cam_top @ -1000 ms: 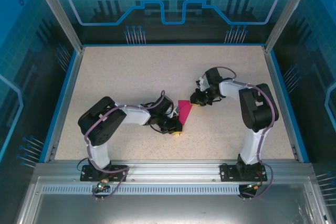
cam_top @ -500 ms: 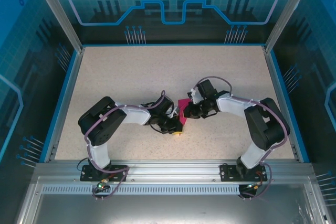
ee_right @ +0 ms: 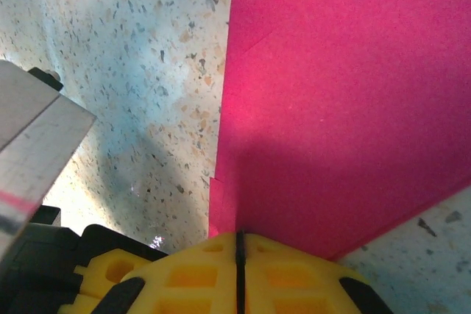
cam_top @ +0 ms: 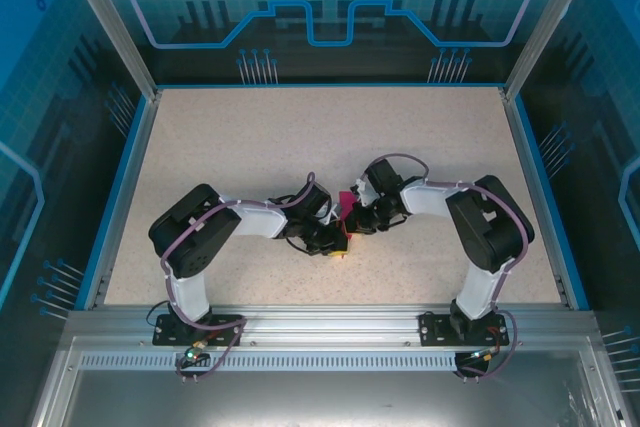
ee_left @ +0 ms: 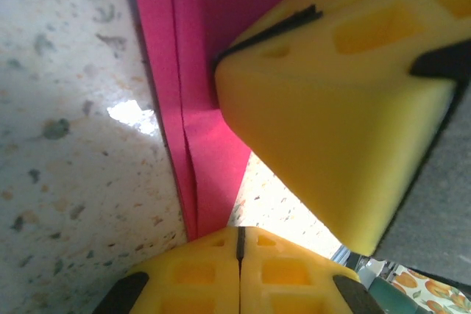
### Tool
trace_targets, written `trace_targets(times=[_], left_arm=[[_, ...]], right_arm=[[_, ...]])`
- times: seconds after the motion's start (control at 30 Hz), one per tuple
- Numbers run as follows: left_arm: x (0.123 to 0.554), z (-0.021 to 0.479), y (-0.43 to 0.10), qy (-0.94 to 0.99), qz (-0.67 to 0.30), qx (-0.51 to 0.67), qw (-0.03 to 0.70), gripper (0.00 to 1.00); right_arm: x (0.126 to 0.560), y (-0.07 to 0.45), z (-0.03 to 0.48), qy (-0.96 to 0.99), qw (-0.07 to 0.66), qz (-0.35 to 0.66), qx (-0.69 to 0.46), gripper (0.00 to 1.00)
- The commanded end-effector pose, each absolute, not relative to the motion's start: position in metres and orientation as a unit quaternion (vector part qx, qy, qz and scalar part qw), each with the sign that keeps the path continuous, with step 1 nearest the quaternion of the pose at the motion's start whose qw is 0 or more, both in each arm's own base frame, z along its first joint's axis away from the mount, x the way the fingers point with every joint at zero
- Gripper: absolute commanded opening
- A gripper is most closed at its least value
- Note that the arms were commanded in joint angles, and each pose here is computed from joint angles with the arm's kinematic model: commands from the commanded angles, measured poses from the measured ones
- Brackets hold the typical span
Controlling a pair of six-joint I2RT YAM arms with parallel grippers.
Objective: Fold a paper plane with a square sheet of paper (fold left side to right side)
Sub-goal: Fold the wing for the fifth time at the center of the table, then turn over the paper plane at the center of the table.
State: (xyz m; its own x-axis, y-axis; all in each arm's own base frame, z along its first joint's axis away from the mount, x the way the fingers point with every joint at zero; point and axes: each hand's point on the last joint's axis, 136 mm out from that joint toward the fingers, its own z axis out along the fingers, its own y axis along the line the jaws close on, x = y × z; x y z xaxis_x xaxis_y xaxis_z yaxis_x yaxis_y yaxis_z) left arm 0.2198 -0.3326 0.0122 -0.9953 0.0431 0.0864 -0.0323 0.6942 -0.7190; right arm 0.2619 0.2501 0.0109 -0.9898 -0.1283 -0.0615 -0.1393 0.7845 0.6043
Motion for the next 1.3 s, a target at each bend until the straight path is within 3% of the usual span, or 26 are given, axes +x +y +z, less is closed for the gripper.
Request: trace_targets(times=[0.0, 0.6, 0.77, 1.07, 1.27], left_arm=[[0.183, -0.029, -0.303, -0.946, 0.305, 0.022, 0.111, 0.06], [0.184, -0.024, -0.304, -0.943, 0.315, 0.021, 0.100, 0.06], [0.200, 0.011, -0.321, -0.933, 0.354, -0.002, 0.063, 0.16], [0.233, 0.104, -0.324, -0.918, 0.383, -0.059, -0.084, 0.51], [0.248, 0.131, -0.279, -0.929, 0.315, -0.027, -0.191, 0.62]], right_arm=[[0.270, 0.234, -0.009, 0.957, 0.006, 0.280, -0.073, 0.09], [0.373, 0.191, 0.019, 0.953, 0.079, 0.291, -0.024, 0.11], [0.375, 0.185, 0.051, 0.951, 0.113, 0.286, -0.025, 0.14], [0.335, 0.174, 0.096, 0.955, 0.159, 0.252, 0.004, 0.46], [0.298, 0.201, 0.090, 0.967, 0.142, 0.210, 0.001, 0.64]])
